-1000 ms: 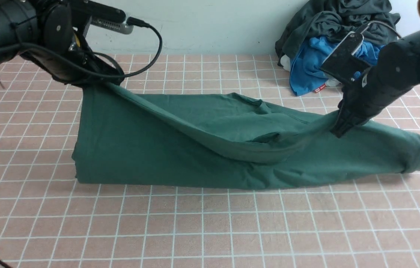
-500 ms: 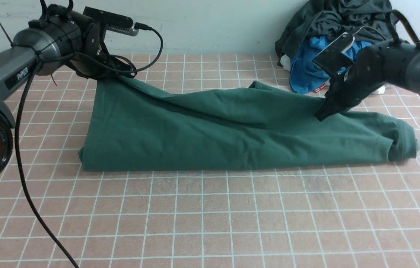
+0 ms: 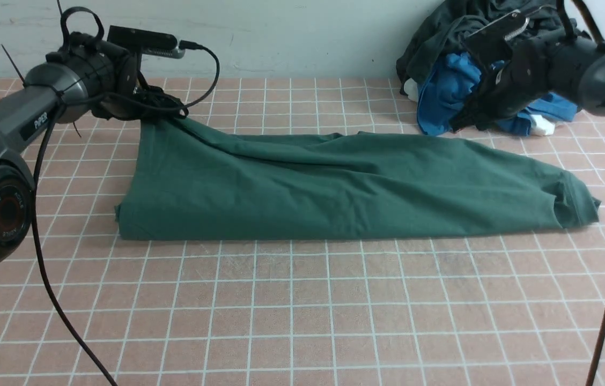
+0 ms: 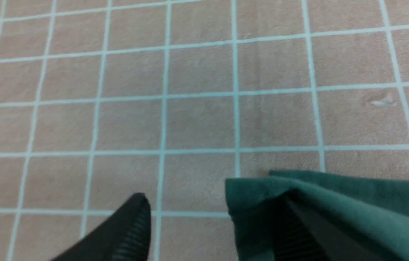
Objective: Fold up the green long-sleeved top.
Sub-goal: Use both arms to drag the lower edge of the fabric forward and fold it over the upper edge, then use the right arm to clamp the right edge of the fabric
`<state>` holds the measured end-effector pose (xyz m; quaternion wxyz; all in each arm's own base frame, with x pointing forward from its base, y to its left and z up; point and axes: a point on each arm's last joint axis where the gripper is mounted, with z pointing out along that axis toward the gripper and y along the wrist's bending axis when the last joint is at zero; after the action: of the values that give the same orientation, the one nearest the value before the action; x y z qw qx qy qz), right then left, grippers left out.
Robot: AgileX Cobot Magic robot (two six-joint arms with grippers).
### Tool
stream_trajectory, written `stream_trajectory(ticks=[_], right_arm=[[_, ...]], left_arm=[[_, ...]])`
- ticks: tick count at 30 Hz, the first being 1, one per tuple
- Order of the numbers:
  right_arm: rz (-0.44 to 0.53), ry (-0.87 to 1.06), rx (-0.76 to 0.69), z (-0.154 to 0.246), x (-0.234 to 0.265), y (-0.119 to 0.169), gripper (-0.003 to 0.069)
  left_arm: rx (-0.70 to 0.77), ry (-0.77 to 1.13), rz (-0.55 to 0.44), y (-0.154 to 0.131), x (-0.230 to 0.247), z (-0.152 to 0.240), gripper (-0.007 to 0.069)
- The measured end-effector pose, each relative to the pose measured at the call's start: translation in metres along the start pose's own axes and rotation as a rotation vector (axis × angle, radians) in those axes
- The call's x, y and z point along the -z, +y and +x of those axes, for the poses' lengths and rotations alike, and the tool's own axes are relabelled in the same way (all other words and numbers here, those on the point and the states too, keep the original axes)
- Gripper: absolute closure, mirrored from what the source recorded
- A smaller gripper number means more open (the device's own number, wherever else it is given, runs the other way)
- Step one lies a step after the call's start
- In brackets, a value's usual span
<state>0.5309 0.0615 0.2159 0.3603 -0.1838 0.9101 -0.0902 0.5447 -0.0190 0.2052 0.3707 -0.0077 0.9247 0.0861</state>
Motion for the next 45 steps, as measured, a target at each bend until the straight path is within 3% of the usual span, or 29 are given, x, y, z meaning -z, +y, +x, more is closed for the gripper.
stream_trajectory(ticks=[4,5,10,14,17,23,28,33,37,42,45], right_arm=[[-0.14,-0.024,-0.053,-0.02,0.023,0.012,0.0428],[-0.24,-0.037,-0.044,-0.025,0.029,0.023,0.0471],[-0.546,-0.118,0.148,-0.022,0.011,0.075,0.0631],[-0.634,-0.135,0.2,0.001,-0.033,0.102,0.0669],[-0.588,-0.164,0.186,0.012,-0.059,0.106,0.0671],[-0.362,-0.258,-0.069,0.008,-0.083,0.085,0.0671],[-0.308,-0.259,-0.144,0.007,-0.079,0.06,0.0664],[-0.339,-0.257,-0.068,-0.024,-0.011,0.027,0.0652],[-0.278,-0.19,0.028,-0.037,0.059,-0.014,0.0622],[-0.133,0.071,-0.128,-0.012,0.108,-0.07,0.0507],[-0.109,0.222,-0.326,0.018,0.095,-0.093,0.0369]], left_arm=[[0.002,0.1,-0.023,0.008,0.029,-0.016,0.0146],[-0.017,0.144,-0.011,0.009,0.038,-0.018,0.0147],[-0.124,0.224,0.06,0.007,0.051,-0.017,0.0186],[-0.132,0.246,0.072,0.006,0.05,-0.015,0.0213],[-0.137,0.261,0.079,0.005,0.05,-0.014,0.0217],[-0.128,0.267,0.113,0.002,0.051,-0.013,0.0217],[-0.127,0.27,0.115,0.002,0.051,-0.013,0.0217],[-0.178,0.34,0.14,0.001,0.053,-0.006,0.0221],[-0.165,0.348,0.241,-0.003,0.061,-0.005,0.0254],[-0.147,0.351,0.375,-0.009,0.088,-0.004,0.0317],[-0.16,0.352,0.478,-0.015,0.116,0.001,0.0358]])
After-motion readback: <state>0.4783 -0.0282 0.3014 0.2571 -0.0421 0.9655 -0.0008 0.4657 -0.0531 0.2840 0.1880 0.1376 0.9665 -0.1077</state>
